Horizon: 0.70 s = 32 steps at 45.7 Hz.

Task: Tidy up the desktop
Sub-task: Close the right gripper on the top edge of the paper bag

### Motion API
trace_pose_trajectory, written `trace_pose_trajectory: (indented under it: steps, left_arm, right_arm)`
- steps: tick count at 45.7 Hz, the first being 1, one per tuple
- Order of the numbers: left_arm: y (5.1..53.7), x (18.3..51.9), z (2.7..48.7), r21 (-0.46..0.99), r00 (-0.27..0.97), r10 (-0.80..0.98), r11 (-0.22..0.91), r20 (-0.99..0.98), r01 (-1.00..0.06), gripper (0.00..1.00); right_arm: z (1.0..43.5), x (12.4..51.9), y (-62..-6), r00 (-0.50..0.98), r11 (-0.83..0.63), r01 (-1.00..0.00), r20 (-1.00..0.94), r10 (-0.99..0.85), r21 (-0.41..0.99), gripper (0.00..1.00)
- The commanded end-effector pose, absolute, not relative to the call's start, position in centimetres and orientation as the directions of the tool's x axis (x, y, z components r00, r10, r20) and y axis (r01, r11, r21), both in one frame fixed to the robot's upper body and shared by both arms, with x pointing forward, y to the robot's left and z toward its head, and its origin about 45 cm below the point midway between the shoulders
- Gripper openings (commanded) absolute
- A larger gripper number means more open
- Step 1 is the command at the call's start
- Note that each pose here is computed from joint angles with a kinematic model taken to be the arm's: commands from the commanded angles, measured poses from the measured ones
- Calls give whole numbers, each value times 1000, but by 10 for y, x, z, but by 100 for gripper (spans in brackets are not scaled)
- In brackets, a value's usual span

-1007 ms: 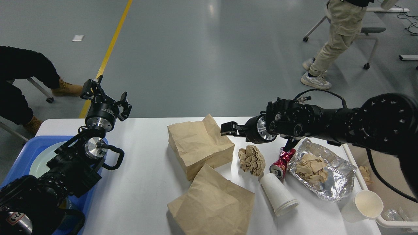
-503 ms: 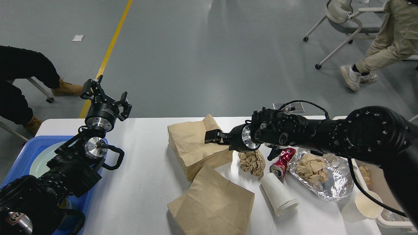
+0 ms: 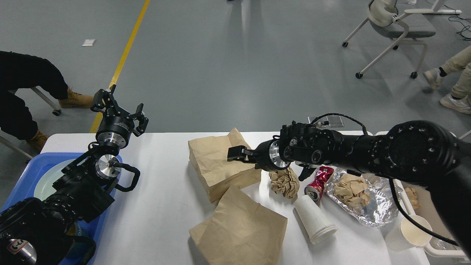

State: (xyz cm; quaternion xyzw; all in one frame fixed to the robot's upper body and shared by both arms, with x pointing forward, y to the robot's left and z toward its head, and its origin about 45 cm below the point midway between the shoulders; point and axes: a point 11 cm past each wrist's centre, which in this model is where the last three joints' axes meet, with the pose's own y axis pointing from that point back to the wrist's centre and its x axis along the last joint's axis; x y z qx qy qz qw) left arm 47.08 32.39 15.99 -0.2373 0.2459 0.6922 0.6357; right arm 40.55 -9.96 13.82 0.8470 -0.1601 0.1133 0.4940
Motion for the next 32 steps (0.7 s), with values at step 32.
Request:
trace_pose_trajectory:
  steps: [32]
  left_arm:
    - [324, 471, 160, 39, -79, 763, -71, -641, -997, 96]
  right_arm:
    - [102, 407, -134, 902, -398, -431, 372, -221, 809, 100]
